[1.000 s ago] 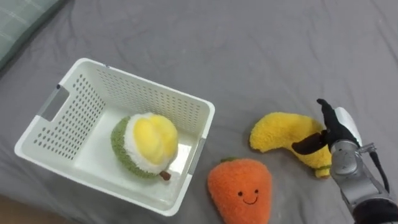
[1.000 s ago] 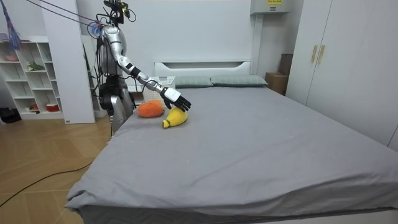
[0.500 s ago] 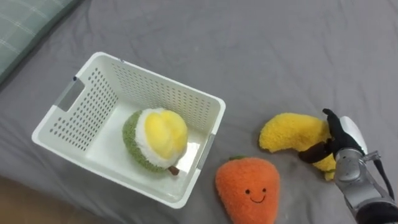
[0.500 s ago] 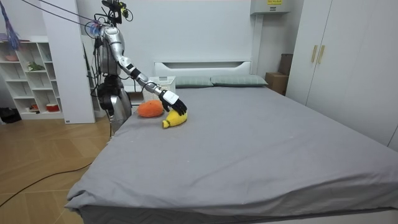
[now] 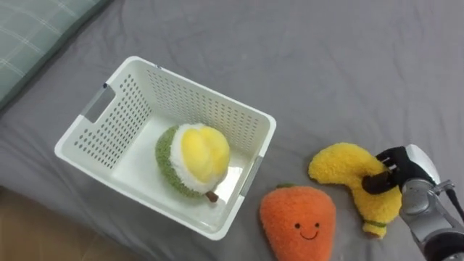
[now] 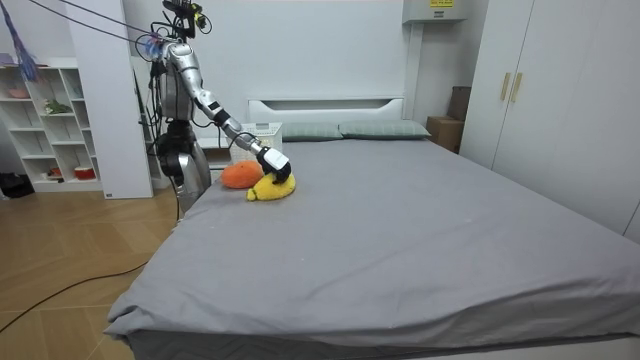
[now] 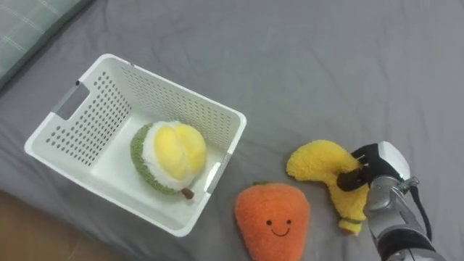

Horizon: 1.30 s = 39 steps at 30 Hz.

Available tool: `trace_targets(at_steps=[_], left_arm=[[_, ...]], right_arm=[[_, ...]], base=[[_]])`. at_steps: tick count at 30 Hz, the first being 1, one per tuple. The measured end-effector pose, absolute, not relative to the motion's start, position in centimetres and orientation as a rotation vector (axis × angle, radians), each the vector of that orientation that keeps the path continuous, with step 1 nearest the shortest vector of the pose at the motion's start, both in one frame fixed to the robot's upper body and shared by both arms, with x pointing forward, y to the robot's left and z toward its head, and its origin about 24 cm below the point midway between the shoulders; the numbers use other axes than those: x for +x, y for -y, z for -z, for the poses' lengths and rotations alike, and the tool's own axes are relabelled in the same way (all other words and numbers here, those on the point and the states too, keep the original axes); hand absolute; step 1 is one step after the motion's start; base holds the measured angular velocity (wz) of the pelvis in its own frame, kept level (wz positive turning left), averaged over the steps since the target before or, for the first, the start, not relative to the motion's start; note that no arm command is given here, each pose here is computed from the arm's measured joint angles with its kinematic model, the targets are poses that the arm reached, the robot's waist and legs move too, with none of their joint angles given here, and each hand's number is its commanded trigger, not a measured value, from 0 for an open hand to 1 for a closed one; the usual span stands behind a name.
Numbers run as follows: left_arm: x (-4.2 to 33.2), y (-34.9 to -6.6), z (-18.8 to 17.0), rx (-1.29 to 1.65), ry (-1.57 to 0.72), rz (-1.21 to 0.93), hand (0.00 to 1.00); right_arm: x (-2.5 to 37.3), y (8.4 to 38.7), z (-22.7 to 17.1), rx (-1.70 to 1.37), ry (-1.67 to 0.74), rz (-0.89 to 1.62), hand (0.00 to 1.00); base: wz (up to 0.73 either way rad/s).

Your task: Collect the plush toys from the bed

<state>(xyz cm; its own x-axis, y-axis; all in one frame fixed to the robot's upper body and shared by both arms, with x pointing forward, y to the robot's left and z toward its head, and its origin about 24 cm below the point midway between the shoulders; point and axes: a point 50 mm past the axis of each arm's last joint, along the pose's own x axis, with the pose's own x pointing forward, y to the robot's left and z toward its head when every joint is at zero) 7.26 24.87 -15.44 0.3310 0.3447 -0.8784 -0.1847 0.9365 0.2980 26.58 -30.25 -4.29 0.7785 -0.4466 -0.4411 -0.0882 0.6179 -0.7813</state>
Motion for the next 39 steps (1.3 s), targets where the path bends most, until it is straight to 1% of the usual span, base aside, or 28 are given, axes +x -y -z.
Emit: trace_targets(at_steps=[8,13,18,22,27,32,37,39], left_arm=[[6.8,-24.9,15.6,0.132,-1.206,-0.366,0.00],[6.2,-25.0,15.7,0.136,-1.215,-0.385,0.00],[6.2,-25.1,15.6,0.160,-1.198,-0.397,0.00],[5.1,-25.7,15.6,0.150,-1.216,-0.426,0.00],[4.5,-25.8,15.4,0.152,-1.209,-0.427,0.00],[4.7,-25.8,15.3,0.137,-1.186,-0.439,0.00],[4.7,-25.5,15.4,0.094,-1.183,-0.477,0.00],[4.8,-25.2,15.5,0.080,-1.182,-0.479,0.00]], right_arm=[[26.1,30.4,4.7,-0.897,-0.686,0.227,1.00],[24.7,30.7,5.6,-0.908,-0.708,0.241,1.00],[24.8,30.8,5.4,-0.915,-0.689,0.266,1.00],[25.2,30.2,4.6,-0.929,-0.606,0.253,1.00],[26.5,28.5,1.5,-0.958,-0.384,0.238,1.00],[26.8,26.9,-0.4,-0.943,-0.245,0.222,1.00],[27.1,24.5,-3.7,-0.976,-0.053,0.184,1.00],[27.2,24.2,-4.3,-0.974,-0.022,0.185,1.00]], base=[[0.09],[0.19],[0.14],[-0.03],[-0.10],[-0.08],[-0.20],[-0.11]])
